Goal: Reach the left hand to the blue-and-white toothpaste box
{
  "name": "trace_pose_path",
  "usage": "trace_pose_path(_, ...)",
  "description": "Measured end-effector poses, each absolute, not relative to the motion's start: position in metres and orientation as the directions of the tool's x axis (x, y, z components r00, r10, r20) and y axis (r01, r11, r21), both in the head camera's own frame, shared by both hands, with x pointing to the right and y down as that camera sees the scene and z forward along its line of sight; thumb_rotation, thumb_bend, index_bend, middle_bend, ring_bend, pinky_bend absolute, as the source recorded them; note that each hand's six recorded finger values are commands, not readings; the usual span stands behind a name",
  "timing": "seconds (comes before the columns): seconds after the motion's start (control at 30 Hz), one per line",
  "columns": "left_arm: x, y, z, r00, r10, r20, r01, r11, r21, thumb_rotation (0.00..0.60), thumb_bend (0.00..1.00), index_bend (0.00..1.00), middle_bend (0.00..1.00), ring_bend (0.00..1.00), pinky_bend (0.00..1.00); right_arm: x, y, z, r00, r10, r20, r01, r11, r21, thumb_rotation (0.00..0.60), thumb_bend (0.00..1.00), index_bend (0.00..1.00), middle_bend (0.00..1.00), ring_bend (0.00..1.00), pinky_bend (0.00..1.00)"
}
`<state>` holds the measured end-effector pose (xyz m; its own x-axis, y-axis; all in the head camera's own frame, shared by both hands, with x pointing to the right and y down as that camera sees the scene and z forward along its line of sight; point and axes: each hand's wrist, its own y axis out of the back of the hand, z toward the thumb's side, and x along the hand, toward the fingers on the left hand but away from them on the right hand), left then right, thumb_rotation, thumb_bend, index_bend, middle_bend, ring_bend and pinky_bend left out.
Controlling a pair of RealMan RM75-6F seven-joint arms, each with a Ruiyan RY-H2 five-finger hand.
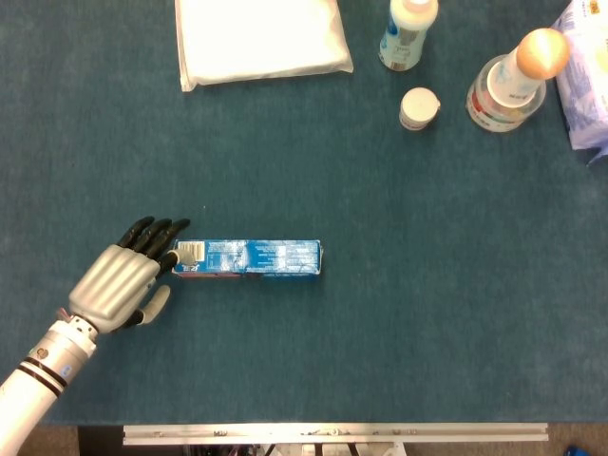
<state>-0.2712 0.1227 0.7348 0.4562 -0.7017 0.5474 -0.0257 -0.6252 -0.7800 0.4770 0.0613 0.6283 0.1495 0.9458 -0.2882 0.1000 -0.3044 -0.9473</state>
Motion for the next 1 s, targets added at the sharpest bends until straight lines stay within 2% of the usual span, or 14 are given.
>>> trace_pose_path(0.13, -0.271, 0.124, 0.736, 0.456, -0.697, 0.553, -0.021, -0.630, -0.777, 0.600, 0.54, 0.26, 0.00, 0.00, 0.00, 0.477, 0.061, 0.627, 0.150, 0.946, -0.286, 0.103, -0.303, -0.948, 0.600, 0.00, 0.39, 0.30, 0.16, 0.38)
trace_pose_path(0.27, -0.267, 0.121, 0.728, 0.473, -0.713, 0.519, -0.058, -0.612, -0.789, 0.600, 0.54, 0.26, 0.00, 0.00, 0.00, 0.477, 0.061, 0.627, 0.149, 0.947, -0.286, 0.104, -0.303, -0.947, 0.600, 0.00, 0.39, 0.30, 0.16, 0.38)
trace_pose_path(0.57, -0.269, 0.108, 0.688, 0.492, -0.803, 0.337, -0.216, -0.488, -0.846, 0.600, 0.54, 0.31, 0.00, 0.00, 0.00, 0.477, 0.061, 0.628, 0.153, 0.946, -0.287, 0.106, -0.304, -0.947, 0.600, 0.00, 0.39, 0.30, 0.16, 0.38)
trace_pose_path(0.8, -0.306, 0.100, 0.659, 0.394, -0.893, 0.216, -0.287, -0.343, -0.894, 0.600, 0.49, 0.41, 0.06, 0.02, 0.07, 0.476, 0.060, 0.631, 0.154, 0.943, -0.295, 0.100, -0.312, -0.945, 0.600, 0.00, 0.39, 0.30, 0.16, 0.38)
trace_pose_path(1.0, -0.351, 0.098, 0.642, 0.277, -0.947, 0.164, -0.312, -0.250, -0.917, 0.600, 0.47, 0.45, 0.09, 0.04, 0.10, 0.474, 0.061, 0.636, 0.161, 0.938, -0.307, 0.086, -0.323, -0.942, 0.600, 0.00, 0.39, 0.30, 0.16, 0.38)
